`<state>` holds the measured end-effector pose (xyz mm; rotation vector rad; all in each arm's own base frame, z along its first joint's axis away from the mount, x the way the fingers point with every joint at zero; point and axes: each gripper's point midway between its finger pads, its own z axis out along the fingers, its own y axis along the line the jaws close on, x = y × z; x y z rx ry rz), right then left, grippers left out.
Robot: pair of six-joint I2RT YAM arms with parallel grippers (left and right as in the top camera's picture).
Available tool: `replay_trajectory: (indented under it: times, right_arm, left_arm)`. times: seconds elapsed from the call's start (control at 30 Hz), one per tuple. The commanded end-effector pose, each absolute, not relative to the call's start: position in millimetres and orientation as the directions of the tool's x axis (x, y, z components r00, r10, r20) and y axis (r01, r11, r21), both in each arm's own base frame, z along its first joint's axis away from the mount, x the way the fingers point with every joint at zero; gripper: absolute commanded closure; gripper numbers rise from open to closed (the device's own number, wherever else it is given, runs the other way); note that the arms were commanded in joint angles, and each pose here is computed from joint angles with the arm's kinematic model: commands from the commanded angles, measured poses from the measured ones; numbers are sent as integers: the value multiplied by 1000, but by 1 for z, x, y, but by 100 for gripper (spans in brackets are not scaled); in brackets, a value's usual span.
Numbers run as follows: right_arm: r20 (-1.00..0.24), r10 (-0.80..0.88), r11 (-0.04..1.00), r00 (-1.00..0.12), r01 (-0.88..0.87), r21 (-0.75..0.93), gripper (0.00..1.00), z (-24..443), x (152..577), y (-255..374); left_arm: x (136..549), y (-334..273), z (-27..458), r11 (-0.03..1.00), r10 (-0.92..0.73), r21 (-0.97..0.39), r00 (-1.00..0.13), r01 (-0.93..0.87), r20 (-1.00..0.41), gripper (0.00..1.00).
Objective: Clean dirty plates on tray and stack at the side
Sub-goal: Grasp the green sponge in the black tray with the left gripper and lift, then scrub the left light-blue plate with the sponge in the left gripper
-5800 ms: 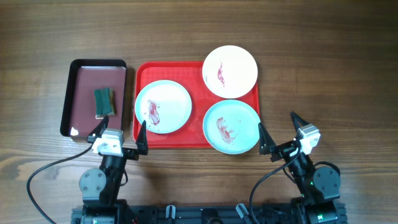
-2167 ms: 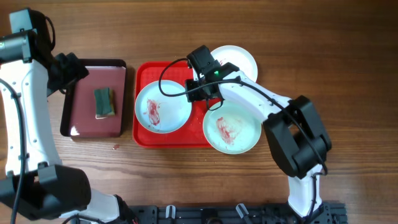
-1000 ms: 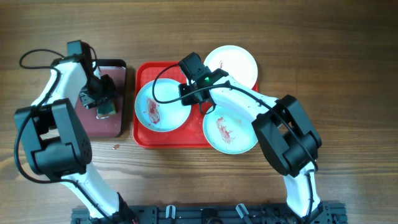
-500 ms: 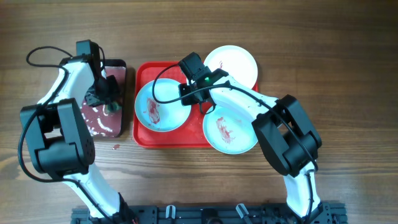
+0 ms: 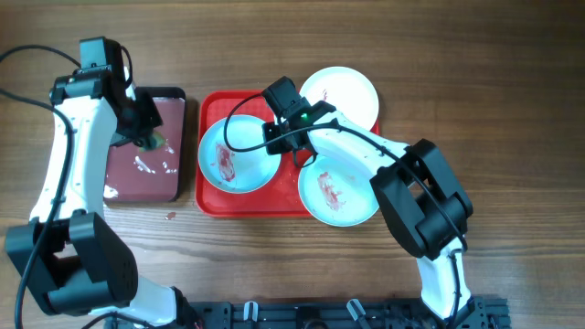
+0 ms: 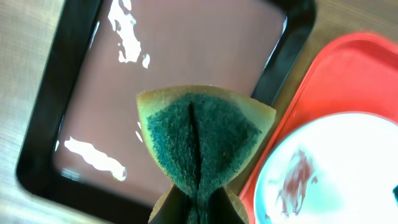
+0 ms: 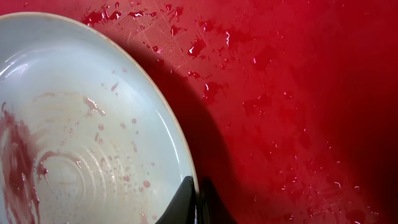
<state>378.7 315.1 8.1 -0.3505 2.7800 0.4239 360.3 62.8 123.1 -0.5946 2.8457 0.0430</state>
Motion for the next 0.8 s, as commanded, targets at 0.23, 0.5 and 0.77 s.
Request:
replay_trajectory:
  times: [0.23, 0.5, 0.77]
  right_arm:
    - [-277, -222, 862, -935, -321, 393, 96, 6, 372, 329]
    - [-269, -169, 896, -948, -262, 359, 96, 6, 378, 316]
    - [-195, 58, 979, -979, 18, 203, 96, 11, 376, 262]
  left_arm:
    - [325, 75, 123, 831, -535, 84, -831, -550, -150, 96]
    - [345, 31, 124, 906, -423, -42, -892, -422, -158, 96]
    - [363, -39, 127, 946, -311, -157, -931, -284, -190, 96]
